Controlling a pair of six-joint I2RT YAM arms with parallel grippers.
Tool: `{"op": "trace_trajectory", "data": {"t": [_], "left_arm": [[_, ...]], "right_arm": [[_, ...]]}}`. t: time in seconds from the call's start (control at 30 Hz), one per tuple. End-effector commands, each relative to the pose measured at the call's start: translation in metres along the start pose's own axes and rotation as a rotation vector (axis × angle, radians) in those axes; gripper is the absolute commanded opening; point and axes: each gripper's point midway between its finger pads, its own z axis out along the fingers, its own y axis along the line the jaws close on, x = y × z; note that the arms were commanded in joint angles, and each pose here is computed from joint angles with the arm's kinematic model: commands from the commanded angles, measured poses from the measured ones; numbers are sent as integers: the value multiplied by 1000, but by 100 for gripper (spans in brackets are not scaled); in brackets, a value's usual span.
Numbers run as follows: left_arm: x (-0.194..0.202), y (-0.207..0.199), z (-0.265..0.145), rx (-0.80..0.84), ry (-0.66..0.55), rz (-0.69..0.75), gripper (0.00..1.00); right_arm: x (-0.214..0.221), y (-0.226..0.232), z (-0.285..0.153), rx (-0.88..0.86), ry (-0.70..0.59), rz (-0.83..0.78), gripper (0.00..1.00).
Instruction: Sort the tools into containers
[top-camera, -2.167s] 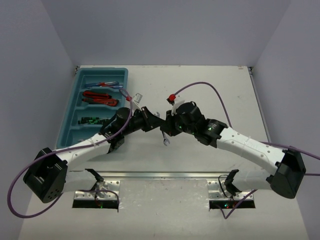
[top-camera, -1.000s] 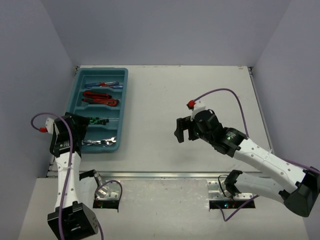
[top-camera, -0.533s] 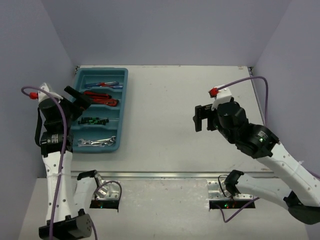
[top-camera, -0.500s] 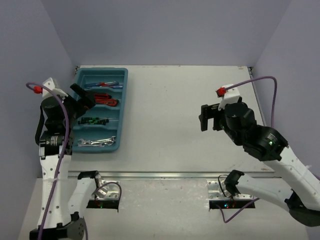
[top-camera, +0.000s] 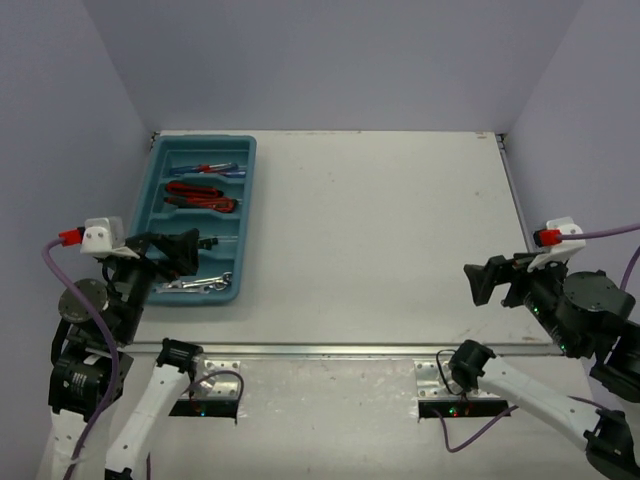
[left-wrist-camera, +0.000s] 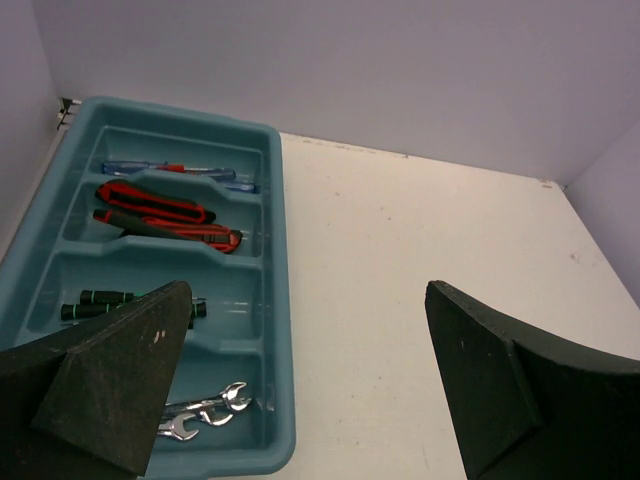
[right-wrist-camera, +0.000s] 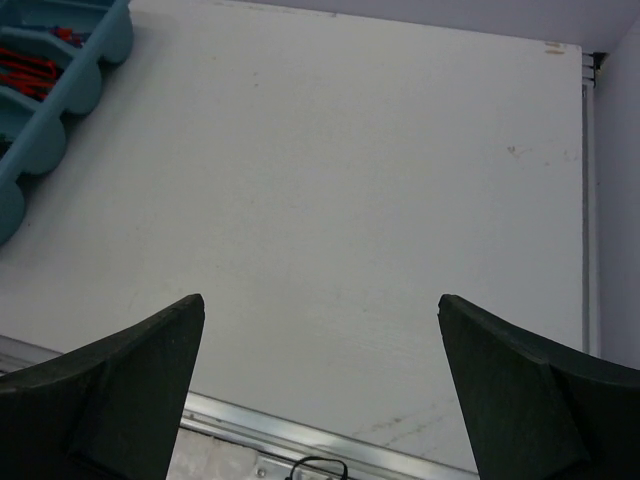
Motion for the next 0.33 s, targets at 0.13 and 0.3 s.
{"op": "trace_trajectory", "data": {"t": [0.13,0.3], "left_arm": [[2,3,-7,9,-33,31,100],[2,11,-5,-35,-46,27,100]], "right_arm": [[27,-20,-1,70,-12,-7,99],[31,-26,2,116,-17,0,99]]}}
